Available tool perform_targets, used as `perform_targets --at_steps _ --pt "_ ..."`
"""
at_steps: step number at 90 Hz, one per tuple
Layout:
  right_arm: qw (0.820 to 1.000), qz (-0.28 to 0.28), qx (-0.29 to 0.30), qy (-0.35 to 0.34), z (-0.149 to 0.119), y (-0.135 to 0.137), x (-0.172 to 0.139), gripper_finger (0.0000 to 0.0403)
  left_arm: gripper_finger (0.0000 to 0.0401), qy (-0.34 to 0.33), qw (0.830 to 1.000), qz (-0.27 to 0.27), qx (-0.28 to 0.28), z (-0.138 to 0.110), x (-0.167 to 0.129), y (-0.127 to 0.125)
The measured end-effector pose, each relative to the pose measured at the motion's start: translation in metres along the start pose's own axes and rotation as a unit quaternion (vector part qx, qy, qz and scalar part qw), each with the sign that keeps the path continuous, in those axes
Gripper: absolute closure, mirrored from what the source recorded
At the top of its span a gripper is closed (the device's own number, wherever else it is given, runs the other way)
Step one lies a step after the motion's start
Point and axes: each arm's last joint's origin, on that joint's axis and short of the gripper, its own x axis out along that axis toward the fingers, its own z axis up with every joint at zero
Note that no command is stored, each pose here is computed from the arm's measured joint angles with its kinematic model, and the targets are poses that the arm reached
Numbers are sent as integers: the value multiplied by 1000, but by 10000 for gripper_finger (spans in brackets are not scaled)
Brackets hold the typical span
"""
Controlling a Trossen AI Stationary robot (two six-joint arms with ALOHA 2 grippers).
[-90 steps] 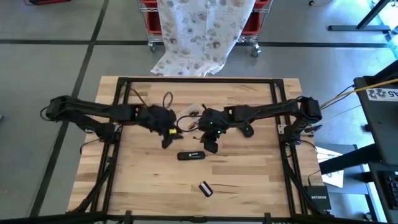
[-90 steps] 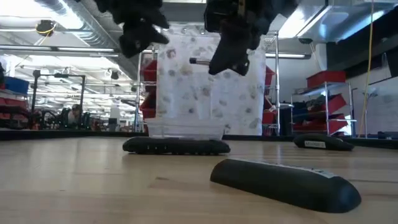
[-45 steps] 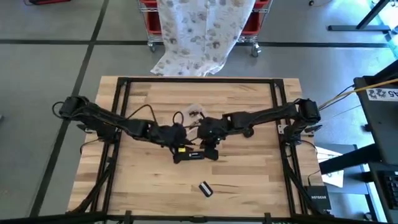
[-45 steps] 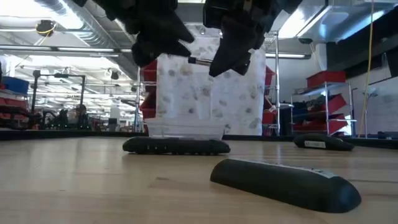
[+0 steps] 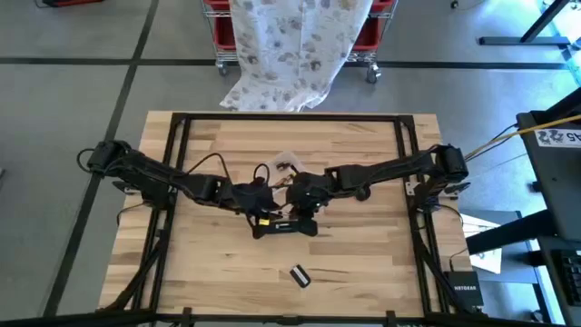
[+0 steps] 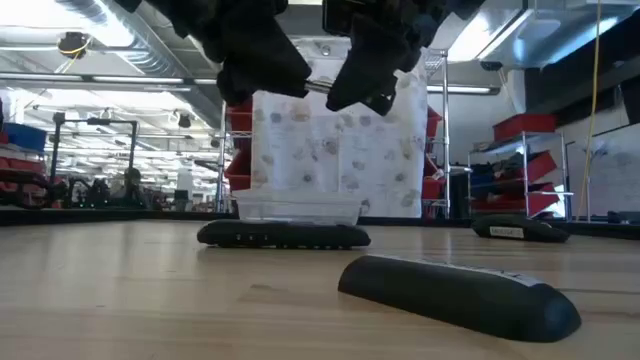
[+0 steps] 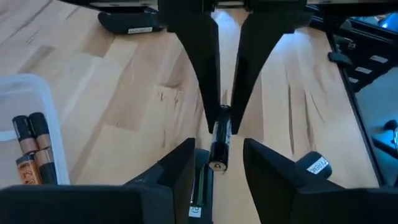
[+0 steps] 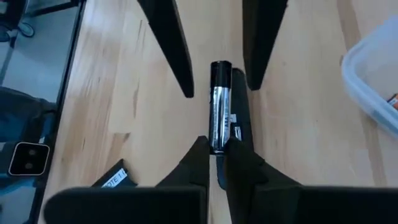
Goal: Insert battery
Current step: Insert the silver battery into the remote
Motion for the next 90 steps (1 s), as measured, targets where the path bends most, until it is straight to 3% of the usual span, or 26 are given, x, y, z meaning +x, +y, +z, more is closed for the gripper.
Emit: perform_targets --at_steps 36,68,90 --pt "1000 1 1 1 0 0 0 401 288 4 1000 2 -9 -1 1 0" --pt "1000 4 0 2 0 0 0 401 369 5 1000 -3 -24 -2 5 0" --pt "1000 4 0 2 0 0 0 398 363 4 1000 -4 -31 -2 5 0"
